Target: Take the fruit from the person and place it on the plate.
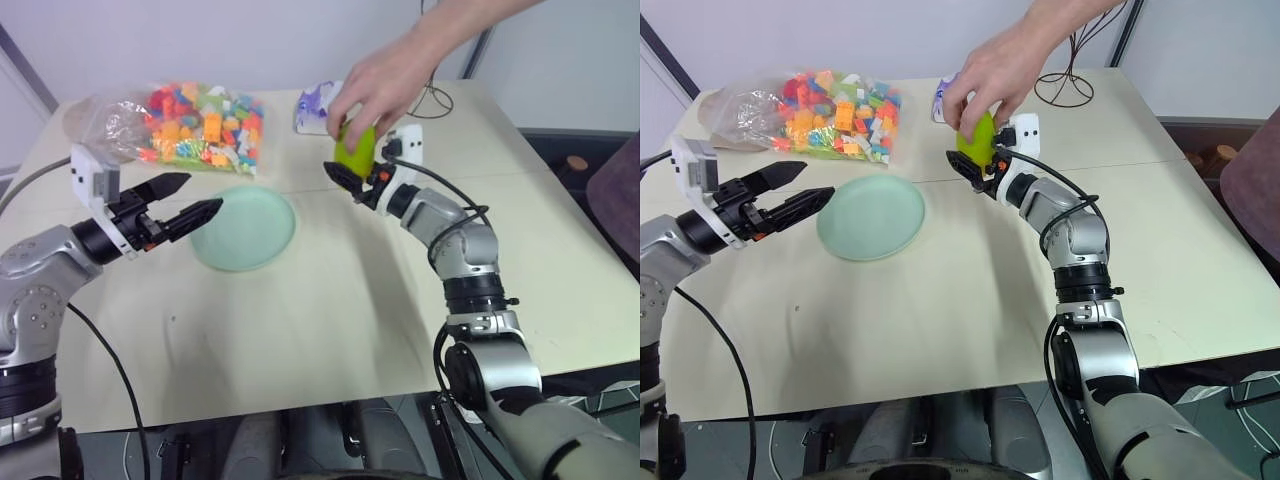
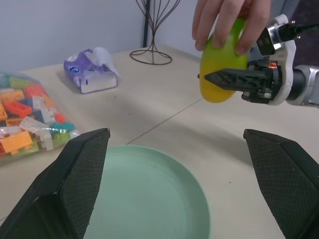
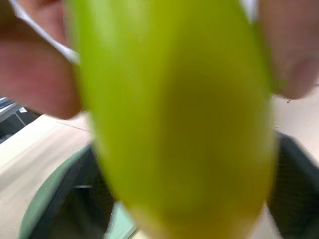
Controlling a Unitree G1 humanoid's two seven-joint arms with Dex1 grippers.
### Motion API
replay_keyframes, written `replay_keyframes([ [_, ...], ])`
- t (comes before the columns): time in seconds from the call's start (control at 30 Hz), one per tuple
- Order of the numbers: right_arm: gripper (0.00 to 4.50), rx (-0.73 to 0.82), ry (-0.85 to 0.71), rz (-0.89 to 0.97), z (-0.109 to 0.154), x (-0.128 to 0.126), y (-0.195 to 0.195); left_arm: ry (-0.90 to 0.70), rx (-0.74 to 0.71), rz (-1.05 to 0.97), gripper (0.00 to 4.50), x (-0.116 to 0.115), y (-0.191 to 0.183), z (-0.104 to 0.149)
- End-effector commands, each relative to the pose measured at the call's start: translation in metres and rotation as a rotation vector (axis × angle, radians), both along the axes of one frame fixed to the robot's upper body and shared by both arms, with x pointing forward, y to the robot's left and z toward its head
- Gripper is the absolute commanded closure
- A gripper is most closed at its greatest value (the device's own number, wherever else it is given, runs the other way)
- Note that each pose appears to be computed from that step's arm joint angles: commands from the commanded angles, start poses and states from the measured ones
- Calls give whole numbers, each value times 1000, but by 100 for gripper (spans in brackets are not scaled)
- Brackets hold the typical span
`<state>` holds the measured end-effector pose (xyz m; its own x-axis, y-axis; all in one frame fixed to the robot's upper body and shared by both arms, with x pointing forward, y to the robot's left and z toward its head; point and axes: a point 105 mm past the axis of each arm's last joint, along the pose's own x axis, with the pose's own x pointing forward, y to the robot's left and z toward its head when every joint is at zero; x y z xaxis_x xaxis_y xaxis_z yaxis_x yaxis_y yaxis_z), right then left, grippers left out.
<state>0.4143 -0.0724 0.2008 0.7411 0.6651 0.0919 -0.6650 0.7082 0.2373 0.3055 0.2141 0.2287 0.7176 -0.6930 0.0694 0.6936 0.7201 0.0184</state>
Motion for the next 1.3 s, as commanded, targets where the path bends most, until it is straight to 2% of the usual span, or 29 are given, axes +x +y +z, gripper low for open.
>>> replay_keyframes([
  [0.03,202,37,-64,11,20,-2,3,-47,14,0,0,-4,0,10],
  [0.23,202,1,-58,32,17,-5,6,-50,21,6,0,-4,2,11],
  [0.37,202,-155,-20,177,-14,-19,40,-21,64,37,0,-11,16,7],
  [0.6,202,-148,-52,332,-14,-30,115,93,147,163,0,-36,51,-22],
  [0.87,202,-166,-55,368,-28,-26,142,109,134,241,0,-52,56,-32],
  [1.0,6,-174,-57,350,-32,-20,144,99,115,277,0,-57,58,-31],
  [1.2,6,-183,-123,306,-18,-10,135,82,104,309,0,-55,62,-27],
  [1.3,6,-182,-188,256,4,-1,112,44,95,387,0,-46,75,-21],
])
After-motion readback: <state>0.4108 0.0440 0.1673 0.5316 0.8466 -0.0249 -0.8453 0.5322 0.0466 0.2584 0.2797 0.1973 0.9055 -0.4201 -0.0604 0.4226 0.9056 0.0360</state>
